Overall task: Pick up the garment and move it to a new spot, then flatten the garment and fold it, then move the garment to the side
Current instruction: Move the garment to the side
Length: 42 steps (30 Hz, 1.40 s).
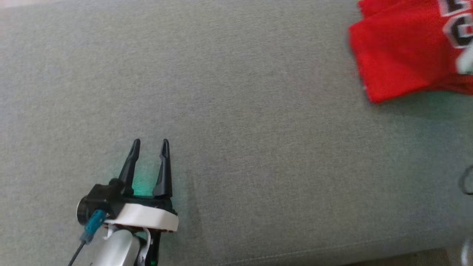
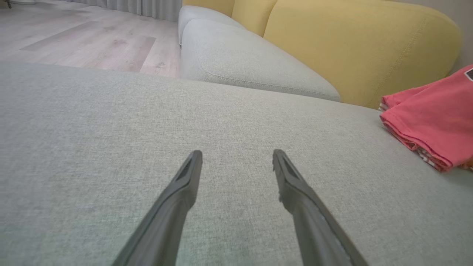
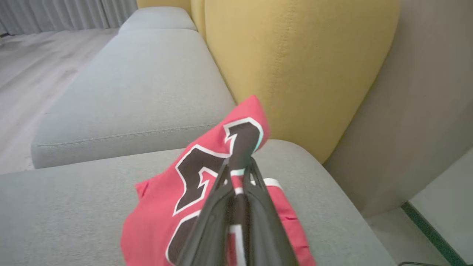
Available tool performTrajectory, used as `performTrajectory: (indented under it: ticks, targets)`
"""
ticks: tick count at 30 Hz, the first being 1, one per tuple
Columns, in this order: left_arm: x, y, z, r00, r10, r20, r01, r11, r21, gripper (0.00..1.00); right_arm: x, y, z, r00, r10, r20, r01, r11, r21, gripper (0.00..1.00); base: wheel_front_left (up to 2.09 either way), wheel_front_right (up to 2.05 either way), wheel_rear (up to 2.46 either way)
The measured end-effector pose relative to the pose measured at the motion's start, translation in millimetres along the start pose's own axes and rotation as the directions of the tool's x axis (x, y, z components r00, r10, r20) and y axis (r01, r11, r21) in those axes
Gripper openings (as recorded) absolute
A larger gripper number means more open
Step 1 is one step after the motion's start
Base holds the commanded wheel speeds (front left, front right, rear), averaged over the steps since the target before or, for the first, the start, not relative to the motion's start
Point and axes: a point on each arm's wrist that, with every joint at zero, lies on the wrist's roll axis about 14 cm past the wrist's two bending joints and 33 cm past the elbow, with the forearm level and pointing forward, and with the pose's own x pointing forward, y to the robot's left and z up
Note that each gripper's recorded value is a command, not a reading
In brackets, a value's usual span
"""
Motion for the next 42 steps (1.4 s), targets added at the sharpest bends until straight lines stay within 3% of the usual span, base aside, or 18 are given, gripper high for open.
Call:
performTrajectory:
  ticks: [6, 8, 12, 19, 28, 32, 42]
  targets:
    - [-5, 9, -6, 1.000, 0.025, -0.018, -0.025, 1.000, 0.001, 1.00, 7, -32, -5, 0.996, -0.086, -0.028, 0.085, 0.996, -0.033, 0.00, 0.00, 0.00, 0.00]
    - [-6, 11, -9, 0.999, 0.032, -0.026, -0.032, 0.999, 0.002, 1.00, 10, -39, -4, 0.994, -0.112, 0.004, 0.112, 0.993, -0.046, 1.00, 0.00, 0.00, 0.00]
    - [-8, 9, -10, 0.999, 0.020, -0.034, -0.020, 1.000, 0.007, 1.00, 13, -44, -8, 0.989, -0.142, 0.048, 0.144, 0.988, -0.061, 1.00, 0.00, 0.00, 0.00]
    - [-10, 5, -2, 1.000, 0.012, -0.018, -0.011, 1.000, 0.019, 1.00, 10, -17, -22, 0.994, -0.091, 0.053, 0.092, 0.996, -0.020, 1.00, 0.00, 0.00, 0.00]
    - [-21, 0, 14, 1.000, 0.015, 0.028, -0.016, 0.999, 0.039, 1.00, -10, 21, 16, 0.977, 0.017, 0.212, -0.012, 1.000, -0.025, 1.00, 0.00, 0.00, 0.00]
    - [-35, 7, 19, 0.998, 0.055, 0.044, -0.056, 0.998, 0.032, 1.00, -27, 45, 28, 0.958, 0.089, 0.273, -0.087, 0.996, -0.020, 1.00, 0.00, 0.00, 0.00]
    - [-82, 43, 36, 0.969, 0.218, 0.116, -0.219, 0.976, -0.007, 1.00, -84, 104, 3, 0.915, 0.240, 0.326, -0.258, 0.966, 0.015, 1.00, 0.00, 0.00, 0.00]
